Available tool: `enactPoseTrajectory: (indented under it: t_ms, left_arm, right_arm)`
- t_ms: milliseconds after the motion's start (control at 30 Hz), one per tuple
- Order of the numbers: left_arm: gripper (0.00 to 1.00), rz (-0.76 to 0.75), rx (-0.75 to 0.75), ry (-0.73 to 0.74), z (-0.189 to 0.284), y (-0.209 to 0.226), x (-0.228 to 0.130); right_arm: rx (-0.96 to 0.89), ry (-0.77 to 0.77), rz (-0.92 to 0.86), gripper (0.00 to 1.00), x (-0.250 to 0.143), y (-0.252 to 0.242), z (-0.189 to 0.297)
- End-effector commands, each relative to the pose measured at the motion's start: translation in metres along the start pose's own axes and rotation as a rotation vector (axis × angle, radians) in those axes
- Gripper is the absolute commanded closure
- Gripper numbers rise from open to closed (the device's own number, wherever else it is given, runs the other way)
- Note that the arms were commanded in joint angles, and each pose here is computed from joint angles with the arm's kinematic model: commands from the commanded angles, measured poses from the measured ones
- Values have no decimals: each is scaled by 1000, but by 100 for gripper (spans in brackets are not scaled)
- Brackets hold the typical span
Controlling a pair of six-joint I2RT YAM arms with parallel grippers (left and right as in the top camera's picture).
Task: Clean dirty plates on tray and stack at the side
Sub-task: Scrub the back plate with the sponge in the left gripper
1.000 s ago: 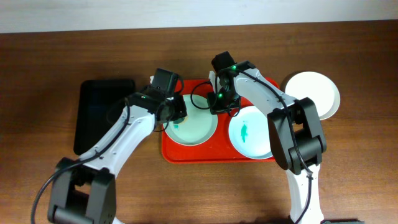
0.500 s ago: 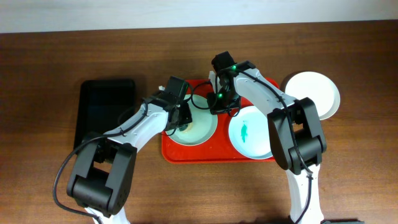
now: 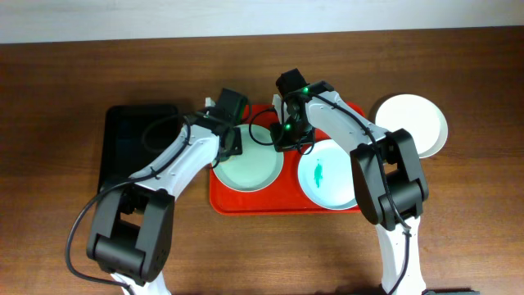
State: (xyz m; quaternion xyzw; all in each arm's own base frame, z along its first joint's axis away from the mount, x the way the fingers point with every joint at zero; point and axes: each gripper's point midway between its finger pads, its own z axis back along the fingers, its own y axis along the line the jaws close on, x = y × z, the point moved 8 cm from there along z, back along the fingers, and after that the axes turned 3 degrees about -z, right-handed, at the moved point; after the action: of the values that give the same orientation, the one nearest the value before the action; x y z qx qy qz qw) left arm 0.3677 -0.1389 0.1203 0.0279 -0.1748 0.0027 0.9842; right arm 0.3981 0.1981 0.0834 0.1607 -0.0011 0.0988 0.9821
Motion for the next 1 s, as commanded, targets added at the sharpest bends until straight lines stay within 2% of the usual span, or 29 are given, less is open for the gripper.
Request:
enactPoseTrajectory:
  t_ms: [0,100,333,400,500,733,967]
  left_arm:
    - [100,25,-365,102,7,-34,-1]
    - [100,35,-390,131,0,-37,-4]
    - [100,77,-327,212,-48,-31,-14]
    - [100,95,-282,209,-55,-21,-12]
    - [100,136,-132,189,-62,11,-8]
    - [100,158,150,193,-61,65,-5]
    - [100,135,156,165,-22,63,29]
  right_arm:
    - [-31,4,-15,96,-2,-4,-2]
    - [-33,4,-15,96,-2,-4,-2]
    - [-33,5,-15,96,-2,-4,-2]
    - [-33,5,-15,96,-2,-4,-2]
    - [-33,4,-15,96,-2,-4,-2]
    - [-33,3,-15,96,-2,-4,-2]
    - [-32,-2,-13,96,-1,-4,-2]
